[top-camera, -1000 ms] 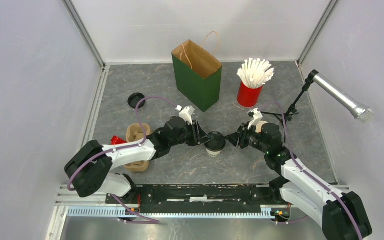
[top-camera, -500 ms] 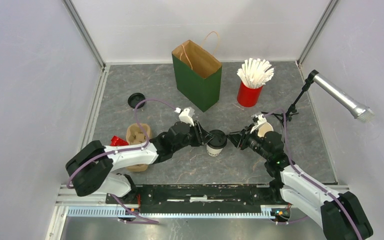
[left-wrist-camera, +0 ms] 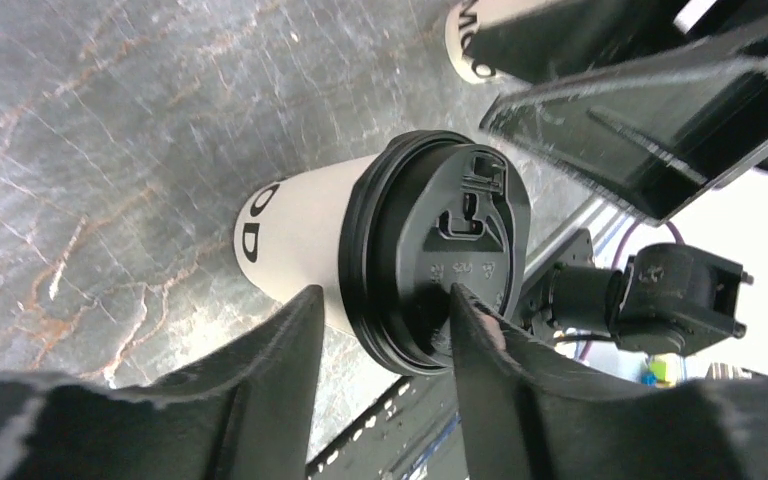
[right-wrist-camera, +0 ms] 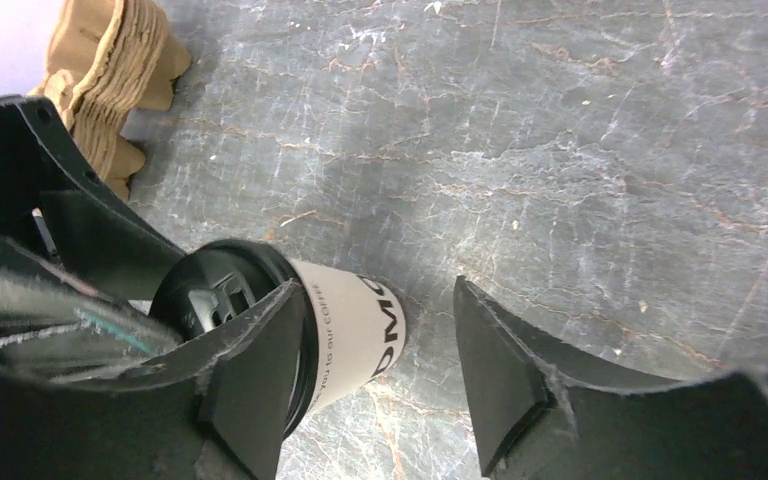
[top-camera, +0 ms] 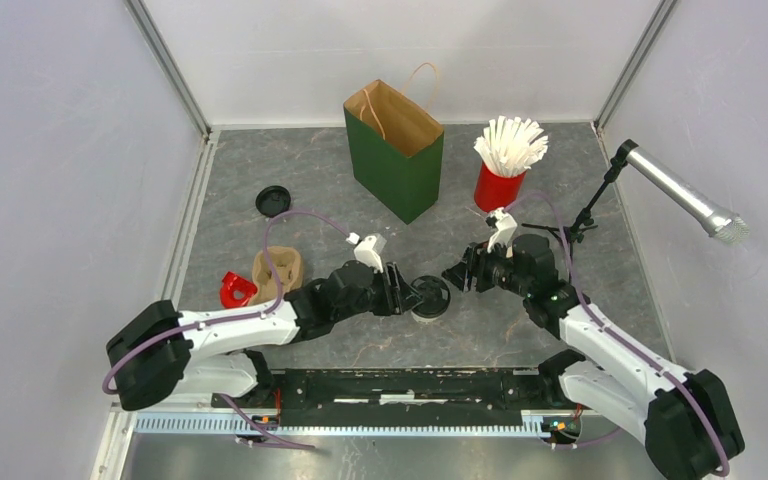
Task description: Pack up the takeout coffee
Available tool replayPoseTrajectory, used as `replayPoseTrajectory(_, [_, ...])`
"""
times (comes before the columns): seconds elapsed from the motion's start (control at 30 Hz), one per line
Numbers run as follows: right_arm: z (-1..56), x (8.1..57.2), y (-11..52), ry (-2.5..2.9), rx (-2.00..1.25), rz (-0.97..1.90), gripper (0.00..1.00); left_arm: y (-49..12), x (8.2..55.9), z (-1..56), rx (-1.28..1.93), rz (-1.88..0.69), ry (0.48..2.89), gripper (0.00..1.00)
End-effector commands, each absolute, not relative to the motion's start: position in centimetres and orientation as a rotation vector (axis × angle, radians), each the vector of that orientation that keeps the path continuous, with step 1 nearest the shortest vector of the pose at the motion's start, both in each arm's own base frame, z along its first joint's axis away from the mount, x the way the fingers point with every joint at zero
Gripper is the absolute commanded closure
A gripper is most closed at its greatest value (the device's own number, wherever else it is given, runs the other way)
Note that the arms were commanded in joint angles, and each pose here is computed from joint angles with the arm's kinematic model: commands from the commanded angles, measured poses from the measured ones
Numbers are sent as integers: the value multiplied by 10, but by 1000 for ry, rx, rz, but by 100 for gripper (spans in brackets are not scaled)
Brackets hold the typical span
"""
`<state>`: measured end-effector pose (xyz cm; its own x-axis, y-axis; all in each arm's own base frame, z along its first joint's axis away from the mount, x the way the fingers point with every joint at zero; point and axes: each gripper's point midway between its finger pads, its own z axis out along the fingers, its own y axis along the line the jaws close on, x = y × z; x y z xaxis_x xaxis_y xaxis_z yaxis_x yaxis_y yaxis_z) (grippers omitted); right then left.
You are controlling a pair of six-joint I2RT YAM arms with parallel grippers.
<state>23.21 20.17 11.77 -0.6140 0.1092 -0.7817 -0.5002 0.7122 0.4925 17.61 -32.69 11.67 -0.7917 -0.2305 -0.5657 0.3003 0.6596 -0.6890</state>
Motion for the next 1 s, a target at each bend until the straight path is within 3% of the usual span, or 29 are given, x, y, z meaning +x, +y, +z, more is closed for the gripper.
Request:
replayPoseTrajectory(0.0, [138, 239, 193, 2105, -311, 801, 34, -317, 156, 98, 84, -1048, 2351, 41])
replayPoseTrajectory(0.27, [162, 222, 199, 2076, -313, 906, 27, -310, 167, 125, 88, -998, 2275, 26])
replayPoseTrajectory(0.43, [162, 199, 213, 2060, -336, 1046, 27, -302, 174, 136, 107, -958, 2237, 21])
replayPoseTrajectory(0.7, [145, 180, 231, 2082, -360, 1121, 27, -293, 175, 143, 110, -957, 2224, 21])
replayPoseTrajectory(0.97, [140, 190, 241, 2090, -381, 1080, 27, -284, 184, 147, 77, -1007, 2211, 29])
